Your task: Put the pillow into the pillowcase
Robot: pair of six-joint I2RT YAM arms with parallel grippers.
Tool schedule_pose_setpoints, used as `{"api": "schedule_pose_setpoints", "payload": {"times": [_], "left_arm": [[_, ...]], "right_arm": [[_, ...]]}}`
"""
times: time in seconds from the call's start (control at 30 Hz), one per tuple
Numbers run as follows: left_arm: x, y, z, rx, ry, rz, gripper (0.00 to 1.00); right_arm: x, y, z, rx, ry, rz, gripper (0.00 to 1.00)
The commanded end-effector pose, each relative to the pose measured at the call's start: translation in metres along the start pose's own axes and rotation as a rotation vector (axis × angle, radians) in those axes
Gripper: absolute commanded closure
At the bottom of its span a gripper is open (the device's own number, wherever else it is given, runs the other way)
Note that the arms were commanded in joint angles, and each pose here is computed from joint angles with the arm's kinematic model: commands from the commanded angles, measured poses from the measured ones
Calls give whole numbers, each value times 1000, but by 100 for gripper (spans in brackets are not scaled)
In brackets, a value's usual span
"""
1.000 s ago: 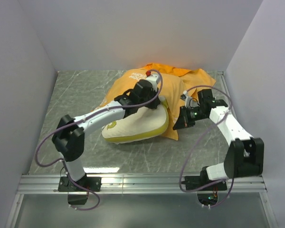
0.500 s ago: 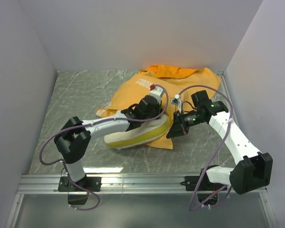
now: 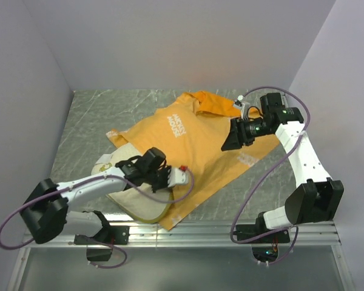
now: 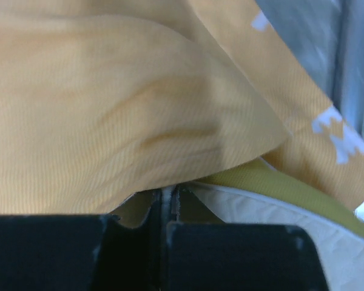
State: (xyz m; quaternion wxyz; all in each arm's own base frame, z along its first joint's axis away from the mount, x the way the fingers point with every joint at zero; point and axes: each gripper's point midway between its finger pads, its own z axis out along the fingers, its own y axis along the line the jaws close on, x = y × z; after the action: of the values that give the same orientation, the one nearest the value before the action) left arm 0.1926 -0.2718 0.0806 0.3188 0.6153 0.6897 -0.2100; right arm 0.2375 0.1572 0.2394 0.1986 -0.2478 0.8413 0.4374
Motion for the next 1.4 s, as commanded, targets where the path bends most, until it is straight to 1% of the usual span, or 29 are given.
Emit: {"api": "schedule_pose_setpoints", "payload": {"times": [0.0,0.03,0.07,0.1,0.13,0.17,0.23,0.27,0.33,0.37,0.43,0.47,0.53,0.57,0.6,0.63,0.7,0.73,0.77,0.87,0.9,1.0,1.1,1.13,1.2,1.23,1.27,1.33,1.37], "left_arm": [[62,-71,-32,384,100,405,95],[73,-75,-36,393,120,445,84],[76,-75,-40,390,115,496,79],[71,-71,-48,349,90,528,74],[68,-68,-51,317,76,543,62],[62,-58,-56,251,67,498,59],[26,-34,-72,95,-41,457,48],[18,-19,-83,29,-77,325,42],[-5,5,-105,-71,-142,207,31],[0,22,-115,-129,-142,55,31],[2,40,-126,-166,-136,-85,30],[14,57,-136,-218,-133,-196,30],[27,75,-142,-231,-131,-320,30],[51,95,-150,-276,-115,-451,30],[58,101,-154,-268,-130,-508,30],[74,120,-171,-328,-135,-588,30],[101,135,-170,-332,-90,-719,31],[107,146,-178,-352,-88,-754,31],[123,155,-186,-389,-82,-824,27],[156,180,-189,-469,-51,-947,26],[159,187,-190,-491,-51,-939,26],[159,193,-184,-479,-82,-959,26],[147,213,-190,-490,-144,-944,25],[138,230,-198,-528,-186,-928,23],[128,247,-199,-537,-224,-916,22],[117,261,-207,-563,-249,-893,19],[108,272,-201,-568,-254,-861,17],[96,294,-202,-635,-249,-823,15],[86,302,-183,-628,-235,-792,14]], "right_arm": [[-47,-54,-6,340,-131,-13,35],[-62,-62,-2,402,-162,-65,35],[-66,-71,7,423,-147,-58,35],[-80,-73,10,449,-165,-78,35],[-83,-75,19,463,-152,-84,35],[-82,-84,33,456,-118,-67,35],[-90,-91,47,475,-111,-70,35],[-85,-92,65,455,-74,-67,36],[-85,-95,83,453,-66,-71,36],[-76,-102,96,457,-31,-61,36],[-66,-105,117,473,14,-72,36],[-53,-119,127,508,59,-56,36],[-36,-130,139,532,113,-37,37],[-20,-141,148,537,172,-14,38],[-6,-147,149,551,222,5,40],[7,-155,153,557,267,18,41],[30,-165,150,585,334,36,44],[37,-170,146,611,351,35,44],[48,-171,142,621,372,32,45],[59,-181,124,670,392,31,45],[61,-185,117,683,396,35,46],[63,-197,94,724,394,24,47],[62,-202,73,758,402,-33,48],[60,-203,68,768,407,-65,48],[43,-203,56,815,367,-111,47],[33,-199,53,820,342,-132,46],[12,-195,50,824,294,-148,45],[-10,-180,52,772,238,-139,41],[-37,-169,49,767,171,-157,39]]}}
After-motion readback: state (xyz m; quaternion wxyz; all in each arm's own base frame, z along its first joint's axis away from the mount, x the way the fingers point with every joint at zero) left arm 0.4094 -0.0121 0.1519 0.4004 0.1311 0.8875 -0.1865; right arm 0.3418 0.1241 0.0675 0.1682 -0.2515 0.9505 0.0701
